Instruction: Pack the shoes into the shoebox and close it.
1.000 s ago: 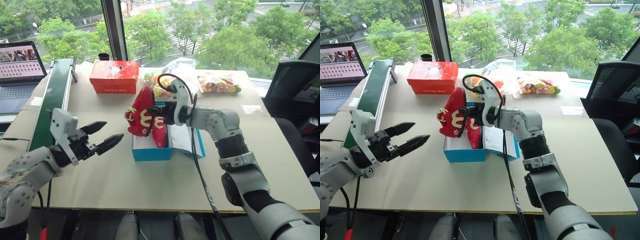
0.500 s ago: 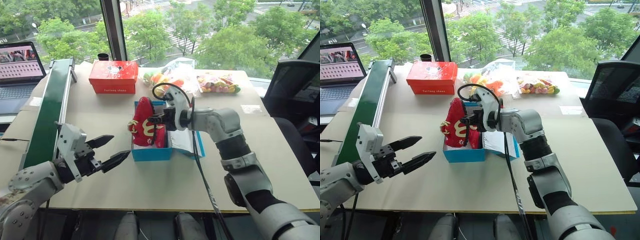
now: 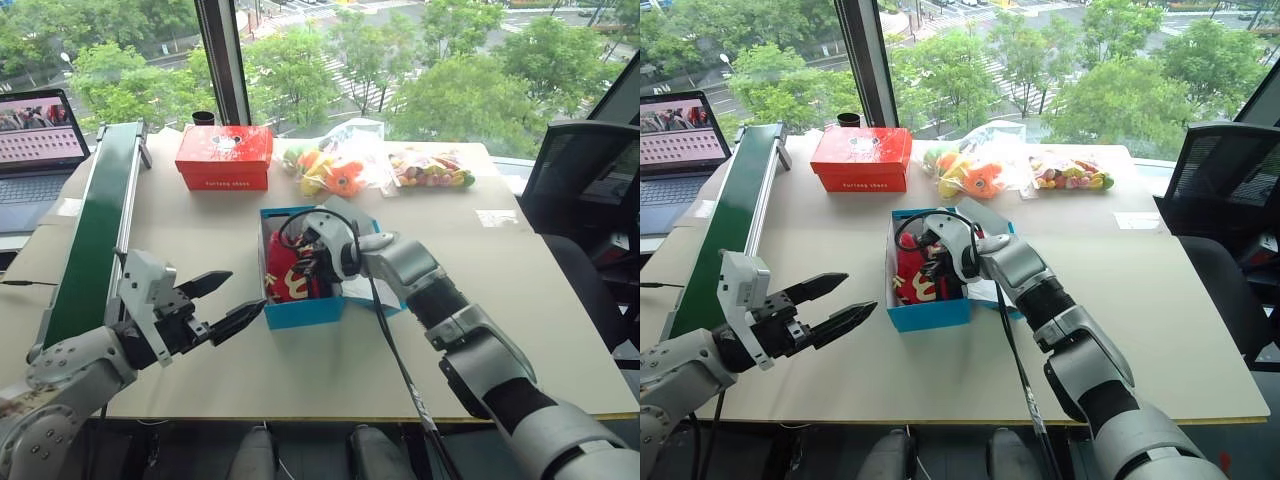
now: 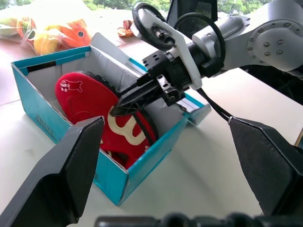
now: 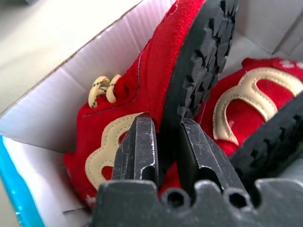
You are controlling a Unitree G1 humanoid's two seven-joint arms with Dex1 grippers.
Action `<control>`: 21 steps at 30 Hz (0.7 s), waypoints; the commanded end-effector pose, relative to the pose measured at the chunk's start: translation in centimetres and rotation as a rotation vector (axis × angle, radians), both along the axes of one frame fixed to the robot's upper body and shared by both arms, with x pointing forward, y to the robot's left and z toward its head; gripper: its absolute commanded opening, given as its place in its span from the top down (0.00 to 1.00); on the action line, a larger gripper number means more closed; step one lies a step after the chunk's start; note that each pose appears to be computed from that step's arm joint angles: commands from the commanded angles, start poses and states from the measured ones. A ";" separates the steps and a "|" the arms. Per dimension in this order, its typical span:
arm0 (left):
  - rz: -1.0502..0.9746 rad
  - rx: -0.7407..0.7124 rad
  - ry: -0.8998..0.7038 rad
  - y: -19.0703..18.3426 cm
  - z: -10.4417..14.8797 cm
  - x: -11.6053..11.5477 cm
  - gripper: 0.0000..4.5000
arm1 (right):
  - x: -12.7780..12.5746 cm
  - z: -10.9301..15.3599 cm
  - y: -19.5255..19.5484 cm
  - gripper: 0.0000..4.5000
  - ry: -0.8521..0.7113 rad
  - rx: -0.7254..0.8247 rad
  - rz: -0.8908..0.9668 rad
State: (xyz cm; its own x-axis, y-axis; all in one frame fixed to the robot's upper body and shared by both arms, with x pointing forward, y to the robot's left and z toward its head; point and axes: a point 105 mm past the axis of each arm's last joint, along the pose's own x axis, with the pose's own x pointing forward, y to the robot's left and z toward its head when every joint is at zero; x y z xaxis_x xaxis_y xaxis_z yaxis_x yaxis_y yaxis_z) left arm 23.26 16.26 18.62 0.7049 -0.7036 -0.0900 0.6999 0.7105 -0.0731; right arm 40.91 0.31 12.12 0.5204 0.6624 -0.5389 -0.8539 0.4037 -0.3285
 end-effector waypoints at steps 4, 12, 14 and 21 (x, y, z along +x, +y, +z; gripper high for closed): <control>-0.052 -0.004 -0.049 -0.9 1.0 0.0 0.00 | 0.6 2.4 -1.3 0.14 0.002 0.071 -0.050; -0.076 0.096 -0.067 0.4 1.6 1.6 0.00 | -2.1 14.7 -2.2 0.01 -0.039 0.457 0.037; -0.075 0.114 -0.073 0.8 1.8 2.0 0.00 | -2.2 15.4 -2.9 0.01 -0.062 0.470 0.031; -0.103 0.135 -0.088 0.9 2.4 3.0 0.00 | -1.4 13.4 -2.6 0.32 -0.095 0.450 0.026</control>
